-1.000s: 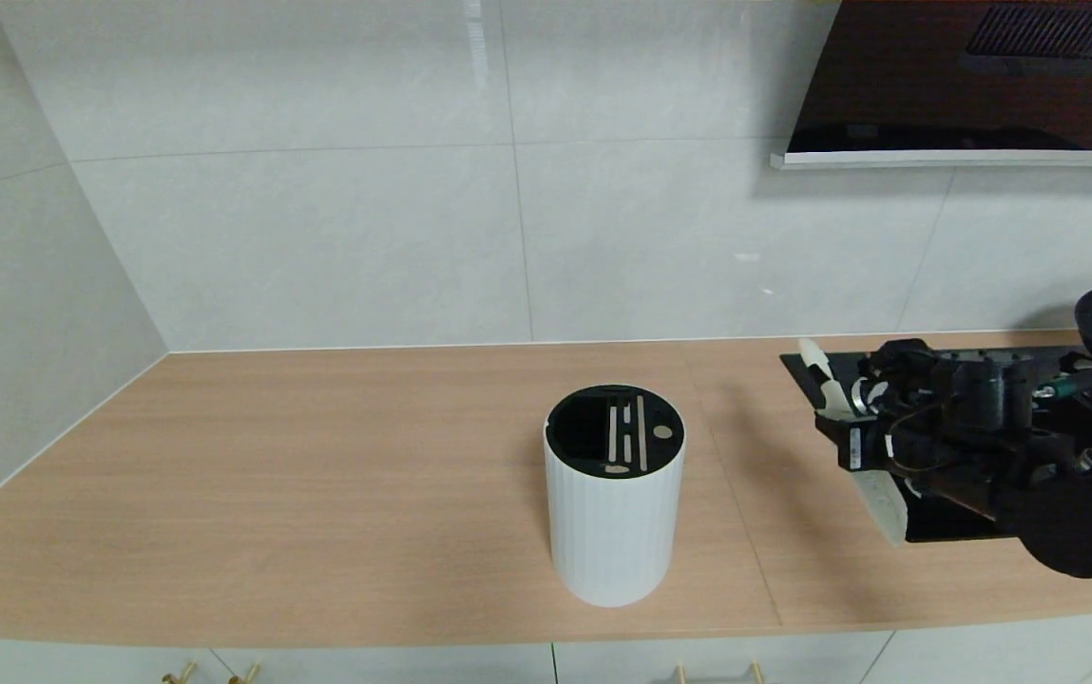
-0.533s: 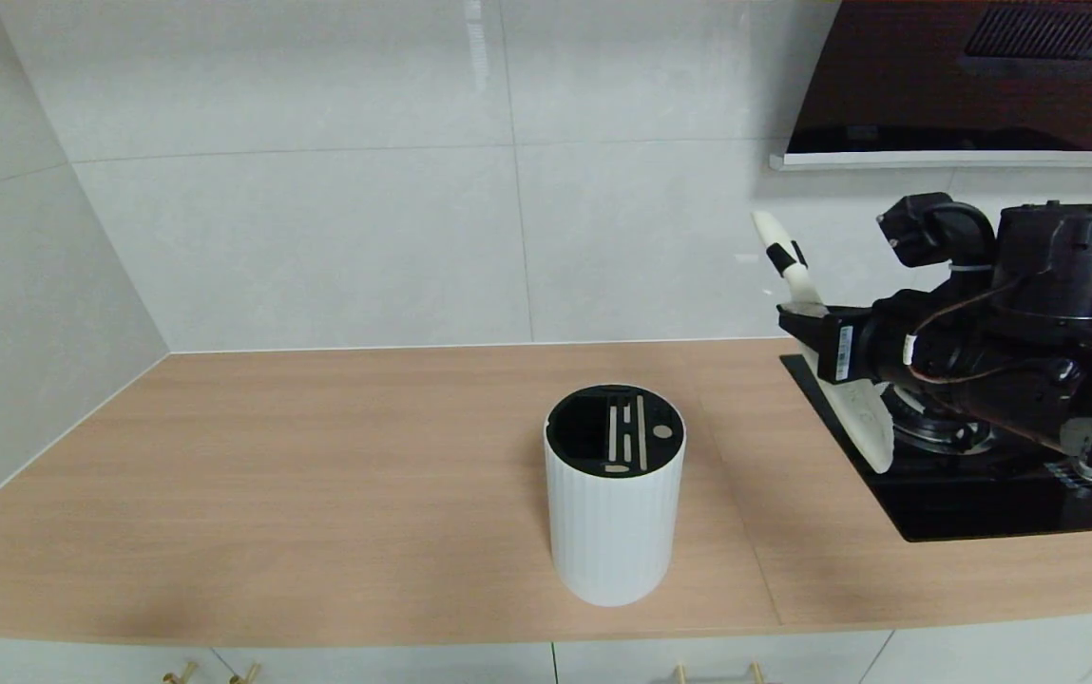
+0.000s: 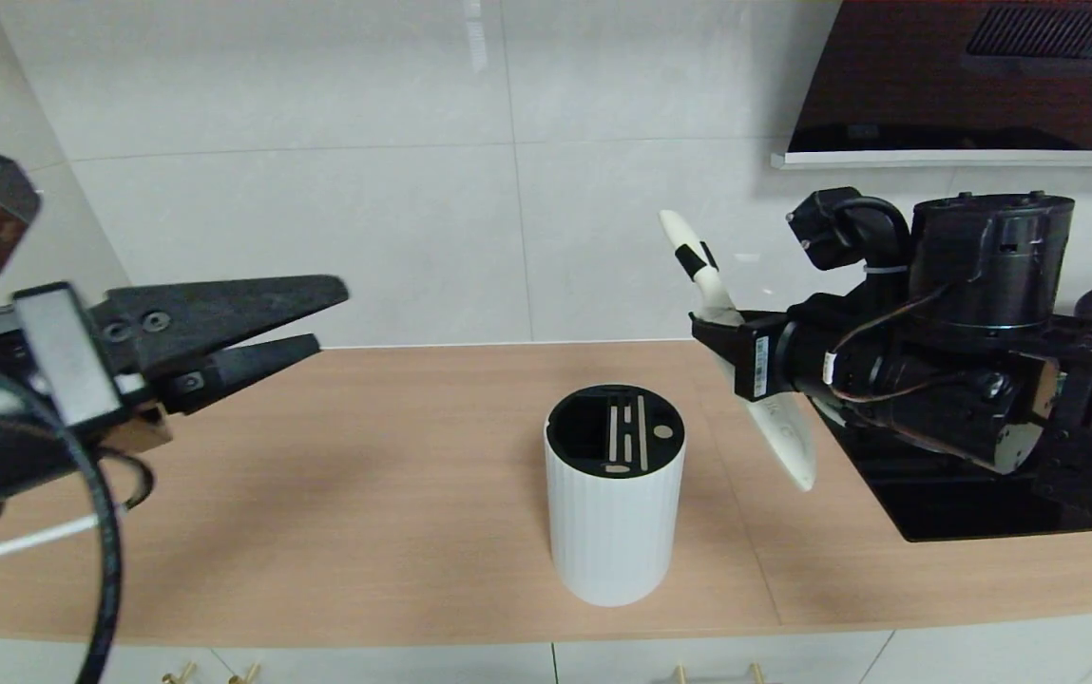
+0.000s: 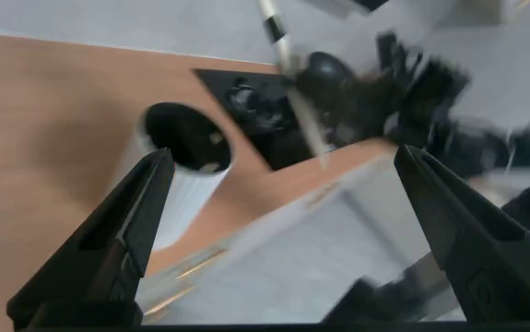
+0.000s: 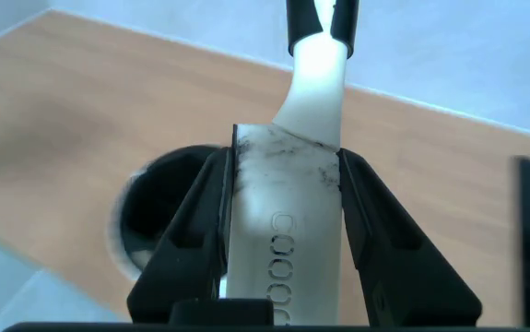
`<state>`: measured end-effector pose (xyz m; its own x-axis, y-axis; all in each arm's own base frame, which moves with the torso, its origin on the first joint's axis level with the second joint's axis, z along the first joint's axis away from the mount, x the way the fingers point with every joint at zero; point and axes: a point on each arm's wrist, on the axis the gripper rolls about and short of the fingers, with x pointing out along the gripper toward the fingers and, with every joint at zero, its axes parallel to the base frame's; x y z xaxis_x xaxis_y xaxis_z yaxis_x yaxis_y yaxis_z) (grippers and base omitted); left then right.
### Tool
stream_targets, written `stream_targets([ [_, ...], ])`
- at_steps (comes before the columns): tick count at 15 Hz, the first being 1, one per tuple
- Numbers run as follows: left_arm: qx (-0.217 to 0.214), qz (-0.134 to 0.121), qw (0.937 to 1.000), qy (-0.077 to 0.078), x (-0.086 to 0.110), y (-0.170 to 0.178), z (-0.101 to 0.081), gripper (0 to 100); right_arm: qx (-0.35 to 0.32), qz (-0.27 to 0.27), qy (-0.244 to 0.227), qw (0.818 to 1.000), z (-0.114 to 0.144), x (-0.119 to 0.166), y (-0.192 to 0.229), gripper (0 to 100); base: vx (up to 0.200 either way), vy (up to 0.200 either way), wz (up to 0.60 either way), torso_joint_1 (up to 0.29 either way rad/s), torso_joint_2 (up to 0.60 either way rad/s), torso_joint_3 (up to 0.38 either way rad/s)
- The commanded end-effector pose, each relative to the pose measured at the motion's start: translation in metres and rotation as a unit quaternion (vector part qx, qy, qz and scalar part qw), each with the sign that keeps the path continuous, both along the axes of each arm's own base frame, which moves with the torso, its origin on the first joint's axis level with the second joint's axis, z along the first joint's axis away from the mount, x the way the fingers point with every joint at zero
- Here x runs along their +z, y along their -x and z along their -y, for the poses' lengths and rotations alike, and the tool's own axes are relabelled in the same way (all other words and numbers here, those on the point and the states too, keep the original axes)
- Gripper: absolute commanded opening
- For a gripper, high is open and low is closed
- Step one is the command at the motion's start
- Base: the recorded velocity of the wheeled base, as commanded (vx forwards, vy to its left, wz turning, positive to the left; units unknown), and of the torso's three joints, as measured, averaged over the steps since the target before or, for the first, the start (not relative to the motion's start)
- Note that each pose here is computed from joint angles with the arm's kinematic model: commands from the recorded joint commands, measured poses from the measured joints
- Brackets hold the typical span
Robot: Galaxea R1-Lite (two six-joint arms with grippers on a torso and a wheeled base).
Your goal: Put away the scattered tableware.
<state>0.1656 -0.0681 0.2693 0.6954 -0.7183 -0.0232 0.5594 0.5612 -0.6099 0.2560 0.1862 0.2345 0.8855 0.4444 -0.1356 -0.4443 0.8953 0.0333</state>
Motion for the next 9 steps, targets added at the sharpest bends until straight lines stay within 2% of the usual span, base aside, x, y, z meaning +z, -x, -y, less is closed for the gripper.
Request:
stream_targets([
  [1,-0.012,-0.099,0.9948,0.019,-0.026,-0.083,0.046,100,0.021,-0.016,-0.019,0.999,-0.021,-0.002,0.011,0,0.0,0.0,0.0,0.0,0.0,0.0],
  [3,-0.027,-0.105,0.9938,0.022,-0.027,-0.1,0.06,100,0.026,-0.029,-0.017,0.999,-0.035,-0.005,0.019,0,0.0,0.0,0.0,0.0,0.0,0.0],
  [4,-0.028,-0.104,0.9939,0.022,-0.027,-0.101,0.062,100,0.026,-0.03,-0.017,0.999,-0.036,-0.006,0.02,0,0.0,0.0,0.0,0.0,0.0,0.0],
  [5,-0.036,-0.1,0.9939,0.027,-0.022,-0.117,0.089,100,0.021,-0.034,-0.021,0.999,-0.046,-0.008,0.024,0,0.0,0.0,0.0,0.0,0.0,0.0],
  [6,-0.029,-0.101,0.9941,0.025,-0.025,-0.125,0.103,100,0.018,-0.037,-0.019,0.999,-0.051,-0.011,0.026,0,0.0,0.0,0.0,0.0,0.0,0.0],
  [9,-0.037,-0.115,0.9925,0.016,-0.037,-0.131,0.116,100,0.035,-0.041,-0.024,0.998,-0.062,-0.012,0.038,0,0.0,0.0,0.0,0.0,0.0,0.0],
])
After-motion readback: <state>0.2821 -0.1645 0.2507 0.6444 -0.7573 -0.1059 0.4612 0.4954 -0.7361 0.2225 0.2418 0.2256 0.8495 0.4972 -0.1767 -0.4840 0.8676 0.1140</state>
